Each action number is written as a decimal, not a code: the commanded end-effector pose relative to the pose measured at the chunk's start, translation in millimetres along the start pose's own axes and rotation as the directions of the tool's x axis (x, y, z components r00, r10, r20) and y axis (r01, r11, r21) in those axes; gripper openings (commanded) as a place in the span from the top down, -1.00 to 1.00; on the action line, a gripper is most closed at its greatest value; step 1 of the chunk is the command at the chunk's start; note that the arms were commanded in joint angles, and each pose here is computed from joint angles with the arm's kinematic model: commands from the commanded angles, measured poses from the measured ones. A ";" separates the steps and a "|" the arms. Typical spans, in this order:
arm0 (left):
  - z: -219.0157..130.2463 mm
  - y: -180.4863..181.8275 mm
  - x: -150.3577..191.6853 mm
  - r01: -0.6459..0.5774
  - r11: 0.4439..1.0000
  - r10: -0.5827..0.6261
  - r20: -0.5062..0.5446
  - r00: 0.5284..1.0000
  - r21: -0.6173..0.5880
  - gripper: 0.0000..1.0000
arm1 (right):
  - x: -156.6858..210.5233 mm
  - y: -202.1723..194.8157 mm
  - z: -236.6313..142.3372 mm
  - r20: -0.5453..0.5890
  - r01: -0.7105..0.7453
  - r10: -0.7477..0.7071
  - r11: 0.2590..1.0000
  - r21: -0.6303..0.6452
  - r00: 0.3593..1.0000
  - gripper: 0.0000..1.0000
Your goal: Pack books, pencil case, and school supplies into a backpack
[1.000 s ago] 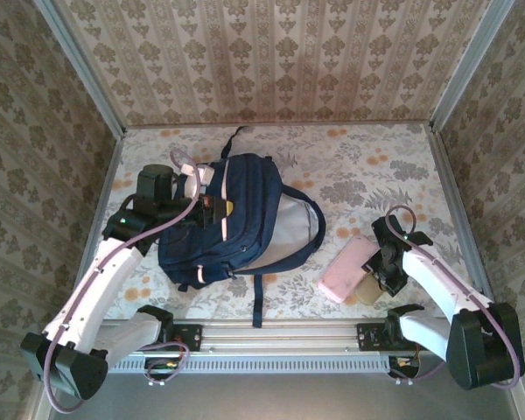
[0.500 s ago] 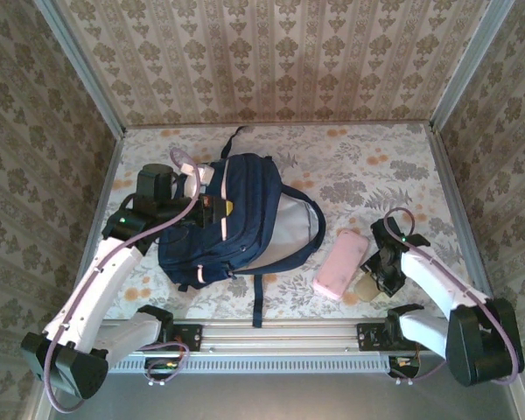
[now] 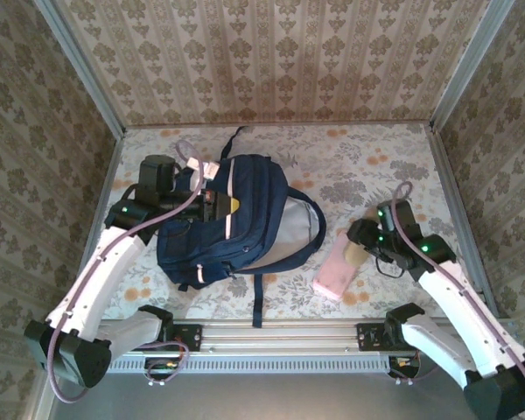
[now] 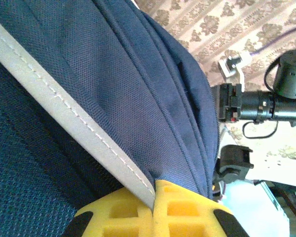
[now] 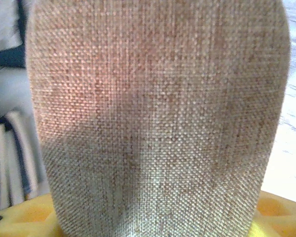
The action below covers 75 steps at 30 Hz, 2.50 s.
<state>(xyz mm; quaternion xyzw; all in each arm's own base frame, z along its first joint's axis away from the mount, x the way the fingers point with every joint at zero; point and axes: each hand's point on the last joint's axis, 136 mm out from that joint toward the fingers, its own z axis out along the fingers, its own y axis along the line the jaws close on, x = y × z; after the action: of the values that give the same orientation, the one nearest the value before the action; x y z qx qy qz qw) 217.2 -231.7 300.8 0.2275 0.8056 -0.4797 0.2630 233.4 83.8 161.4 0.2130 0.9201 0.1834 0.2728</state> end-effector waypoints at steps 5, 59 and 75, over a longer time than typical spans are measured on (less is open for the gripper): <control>-13.6 -85.1 -23.5 -0.244 0.934 0.247 0.023 0.969 0.260 1.00 | 6.2 121.4 5.5 0.038 0.310 -0.317 0.886 -0.346 0.948 0.23; -30.2 -39.3 -80.9 -0.371 0.928 0.366 0.120 0.923 0.022 1.00 | 50.6 291.3 118.9 -0.111 0.064 -0.182 0.746 -0.663 0.977 -0.99; -32.6 34.6 -62.8 -0.160 0.967 0.184 0.108 0.977 -0.199 1.00 | 16.1 171.3 84.3 -0.034 0.254 -0.275 0.924 -0.285 0.961 -0.95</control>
<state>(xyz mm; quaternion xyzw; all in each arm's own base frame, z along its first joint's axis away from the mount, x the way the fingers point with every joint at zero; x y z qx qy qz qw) 256.9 -196.1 317.7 0.2496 0.8193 -0.3935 0.3342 336.5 297.4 186.1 0.0380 0.8784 0.3768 0.2914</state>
